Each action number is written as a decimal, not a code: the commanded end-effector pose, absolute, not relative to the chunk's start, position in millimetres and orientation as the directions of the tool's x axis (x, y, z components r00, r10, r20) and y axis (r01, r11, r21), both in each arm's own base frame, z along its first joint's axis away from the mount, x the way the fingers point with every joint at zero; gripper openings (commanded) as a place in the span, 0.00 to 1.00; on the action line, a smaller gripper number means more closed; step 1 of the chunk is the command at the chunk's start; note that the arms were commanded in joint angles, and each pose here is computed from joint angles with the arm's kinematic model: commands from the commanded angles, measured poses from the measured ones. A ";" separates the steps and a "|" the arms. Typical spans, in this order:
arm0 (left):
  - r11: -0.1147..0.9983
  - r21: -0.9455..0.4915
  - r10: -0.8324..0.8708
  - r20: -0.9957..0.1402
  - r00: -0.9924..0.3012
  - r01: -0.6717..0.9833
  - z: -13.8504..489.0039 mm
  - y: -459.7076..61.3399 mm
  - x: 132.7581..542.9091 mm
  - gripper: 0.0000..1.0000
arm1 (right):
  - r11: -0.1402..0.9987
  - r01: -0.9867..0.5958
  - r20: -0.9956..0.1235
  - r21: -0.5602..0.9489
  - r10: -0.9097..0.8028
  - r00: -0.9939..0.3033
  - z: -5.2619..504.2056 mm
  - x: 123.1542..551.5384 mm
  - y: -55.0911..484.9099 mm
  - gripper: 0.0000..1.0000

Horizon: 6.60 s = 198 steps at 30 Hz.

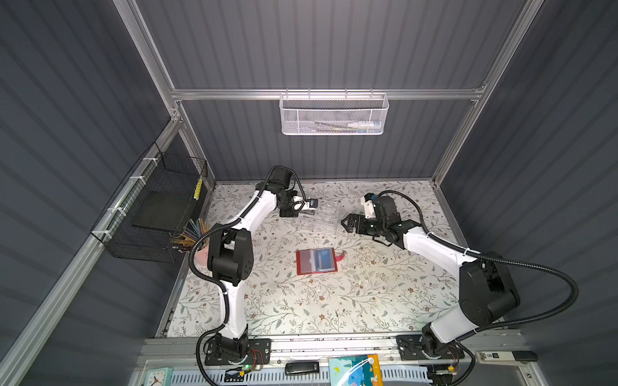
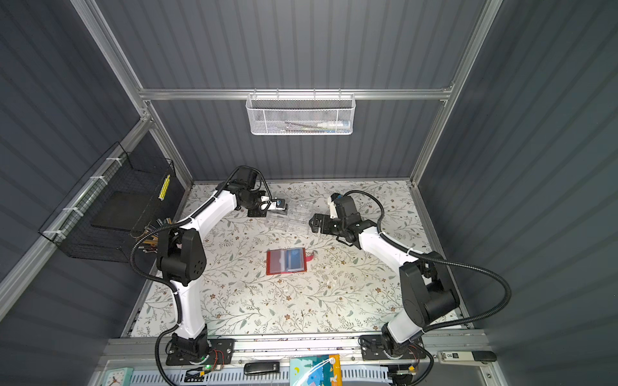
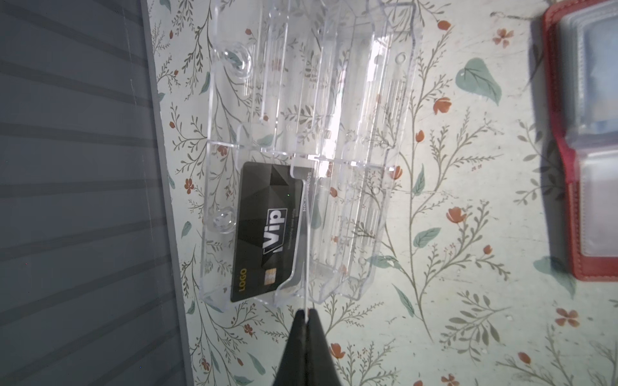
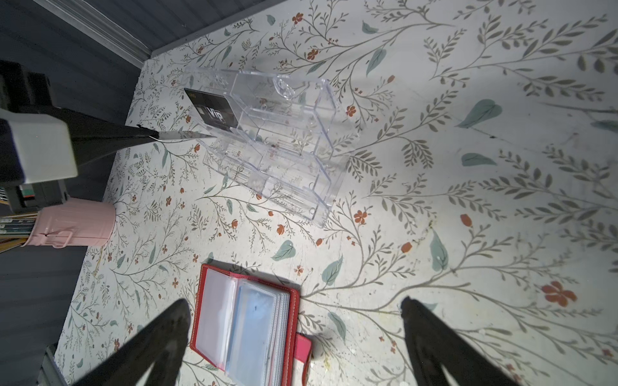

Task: Take the credit cards out of the card holder
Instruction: Place the credit card in the storage box.

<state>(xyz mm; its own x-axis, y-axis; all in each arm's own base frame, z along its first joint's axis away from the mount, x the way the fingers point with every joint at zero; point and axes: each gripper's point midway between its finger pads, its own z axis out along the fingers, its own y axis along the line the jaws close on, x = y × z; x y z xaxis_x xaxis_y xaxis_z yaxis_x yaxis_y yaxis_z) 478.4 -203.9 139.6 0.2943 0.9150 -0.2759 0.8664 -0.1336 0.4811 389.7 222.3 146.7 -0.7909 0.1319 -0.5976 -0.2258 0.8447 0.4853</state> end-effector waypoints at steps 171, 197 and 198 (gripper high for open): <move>-0.595 0.601 0.726 0.116 0.678 0.534 108.3 -226.3 527.2 1.00 | 0.716 -0.288 -0.564 0.637 0.178 -0.806 155.2 400.6 253.4 0.99; -0.515 0.632 0.730 -0.030 0.682 0.579 111.1 -252.7 498.7 1.00 | 0.701 -0.285 -0.550 0.654 0.181 -0.816 150.7 401.3 258.0 0.99; -0.513 0.625 0.733 -0.036 0.679 0.588 109.1 -252.1 497.4 1.00 | 0.701 -0.286 -0.551 0.653 0.181 -0.815 151.3 400.9 257.7 0.99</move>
